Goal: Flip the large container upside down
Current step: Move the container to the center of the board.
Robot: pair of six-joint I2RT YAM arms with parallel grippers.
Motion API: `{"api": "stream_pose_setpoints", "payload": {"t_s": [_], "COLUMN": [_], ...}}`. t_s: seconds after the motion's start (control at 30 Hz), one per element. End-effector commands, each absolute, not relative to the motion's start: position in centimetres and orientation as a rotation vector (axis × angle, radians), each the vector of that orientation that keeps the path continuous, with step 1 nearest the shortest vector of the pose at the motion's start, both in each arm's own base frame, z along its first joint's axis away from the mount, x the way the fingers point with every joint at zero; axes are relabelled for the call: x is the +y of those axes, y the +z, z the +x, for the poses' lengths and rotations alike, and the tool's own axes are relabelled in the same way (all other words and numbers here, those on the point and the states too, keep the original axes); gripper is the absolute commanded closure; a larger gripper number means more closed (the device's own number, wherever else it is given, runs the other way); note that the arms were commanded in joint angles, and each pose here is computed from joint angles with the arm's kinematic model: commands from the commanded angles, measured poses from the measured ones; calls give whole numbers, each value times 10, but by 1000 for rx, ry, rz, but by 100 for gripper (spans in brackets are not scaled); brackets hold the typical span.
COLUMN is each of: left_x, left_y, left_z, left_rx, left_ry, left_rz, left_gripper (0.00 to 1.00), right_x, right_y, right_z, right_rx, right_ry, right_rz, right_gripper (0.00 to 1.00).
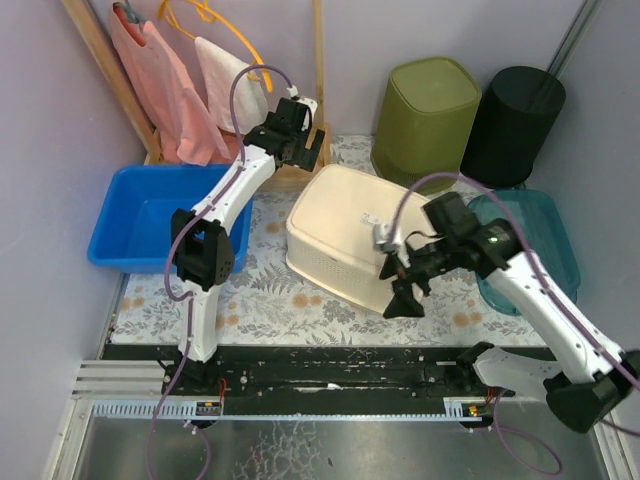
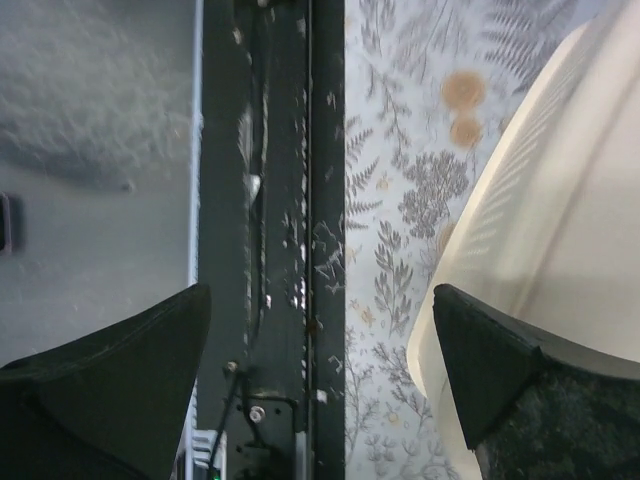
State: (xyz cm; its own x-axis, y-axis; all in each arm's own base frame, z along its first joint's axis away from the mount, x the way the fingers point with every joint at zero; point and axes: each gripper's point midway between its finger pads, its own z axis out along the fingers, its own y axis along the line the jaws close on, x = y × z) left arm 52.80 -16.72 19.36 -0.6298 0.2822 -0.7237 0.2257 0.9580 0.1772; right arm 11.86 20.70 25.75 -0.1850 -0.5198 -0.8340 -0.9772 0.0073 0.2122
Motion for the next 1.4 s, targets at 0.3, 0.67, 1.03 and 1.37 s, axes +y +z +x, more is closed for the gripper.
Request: {"api": "stream_pose_setpoints", "payload": {"t_s": [0.3,0.67,1.03,1.37], "left_x": [-232,-312,-300,-226], "left_y": [158,172,231,326], "left_z": [456,349,288,335], "left_rx": [2318,2315,2096,1917], "left_ry": [-162,-696,-1037,-818], "left_rz": [548,813,1161,905], "left_gripper": [0,0,0,0], "right_x": [188,147,79,64], "right_y": [132,132,145,167], "right_z": [198,228,200,196], "right_rx": [2018,2018,2070,2041], "right_ry": [396,11,-209,-146], "right_rz": [-1754,-1579,-1537,-1355], "right_gripper": [1,1,1,1]}}
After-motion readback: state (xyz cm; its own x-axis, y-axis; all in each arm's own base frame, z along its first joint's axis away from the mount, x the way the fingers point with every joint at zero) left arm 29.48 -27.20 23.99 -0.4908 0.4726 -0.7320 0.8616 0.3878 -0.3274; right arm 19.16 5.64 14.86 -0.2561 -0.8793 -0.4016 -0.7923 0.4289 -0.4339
